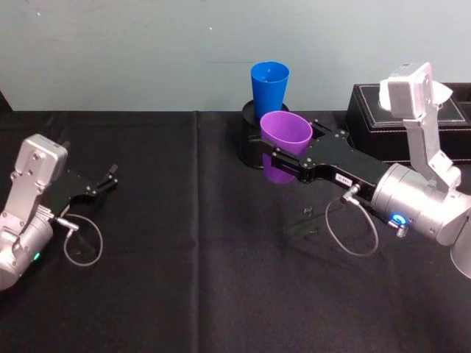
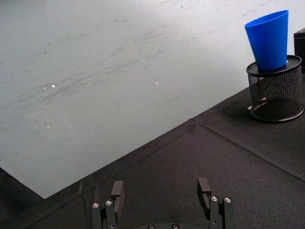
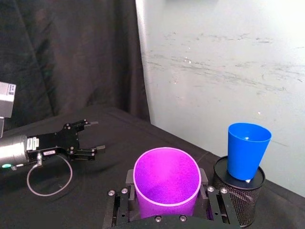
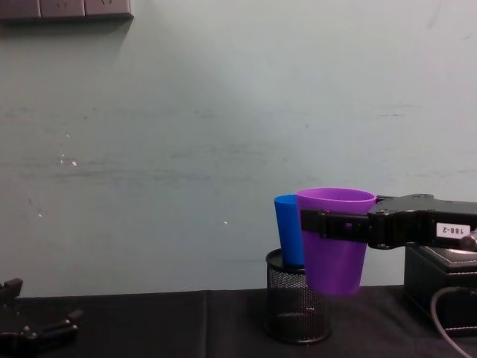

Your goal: Pick up one cup with a gripper and tap it against the other cup.

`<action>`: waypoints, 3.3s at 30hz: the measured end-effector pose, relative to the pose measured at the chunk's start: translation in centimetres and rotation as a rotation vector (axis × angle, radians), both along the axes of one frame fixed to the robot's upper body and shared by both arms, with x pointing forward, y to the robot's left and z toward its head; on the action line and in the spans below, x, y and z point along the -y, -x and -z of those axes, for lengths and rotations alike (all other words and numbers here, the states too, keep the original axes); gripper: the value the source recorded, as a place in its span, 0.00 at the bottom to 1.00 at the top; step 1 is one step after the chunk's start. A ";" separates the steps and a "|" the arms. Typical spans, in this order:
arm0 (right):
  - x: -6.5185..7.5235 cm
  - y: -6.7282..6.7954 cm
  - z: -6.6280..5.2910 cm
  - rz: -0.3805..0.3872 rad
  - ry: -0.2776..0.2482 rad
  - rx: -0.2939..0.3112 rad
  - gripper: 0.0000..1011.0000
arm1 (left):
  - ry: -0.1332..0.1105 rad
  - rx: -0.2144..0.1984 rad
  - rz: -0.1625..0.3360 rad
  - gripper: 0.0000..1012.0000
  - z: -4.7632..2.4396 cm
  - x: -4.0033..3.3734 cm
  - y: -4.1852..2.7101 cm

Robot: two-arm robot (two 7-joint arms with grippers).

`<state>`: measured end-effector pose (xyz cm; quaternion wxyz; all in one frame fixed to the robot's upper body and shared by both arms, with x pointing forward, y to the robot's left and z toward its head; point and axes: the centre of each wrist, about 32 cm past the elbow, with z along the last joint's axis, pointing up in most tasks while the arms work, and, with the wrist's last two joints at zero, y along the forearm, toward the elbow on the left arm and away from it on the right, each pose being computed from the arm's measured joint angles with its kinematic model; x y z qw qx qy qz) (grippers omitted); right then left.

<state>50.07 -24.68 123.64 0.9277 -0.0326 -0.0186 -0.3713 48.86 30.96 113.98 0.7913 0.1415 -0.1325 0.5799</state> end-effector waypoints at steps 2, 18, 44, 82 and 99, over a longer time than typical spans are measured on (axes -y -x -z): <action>0.0 0.0 0.0 0.000 0.000 0.000 0.73 | 0.000 0.000 0.000 0.99 0.00 0.00 0.00; 0.0 0.0 0.1 -0.001 -0.001 0.001 0.73 | 0.000 0.000 0.000 0.99 0.00 0.00 0.00; 0.0 0.0 0.0 -0.001 -0.001 0.001 0.73 | 0.000 0.000 0.000 0.99 0.00 0.00 0.00; 0.0 0.0 0.0 -0.001 -0.001 0.001 0.73 | 0.000 0.000 0.000 0.99 0.00 0.00 0.00; -1.4 -2.4 2.6 0.079 -0.030 -0.010 0.73 | 0.000 0.000 0.000 0.99 0.00 0.00 0.00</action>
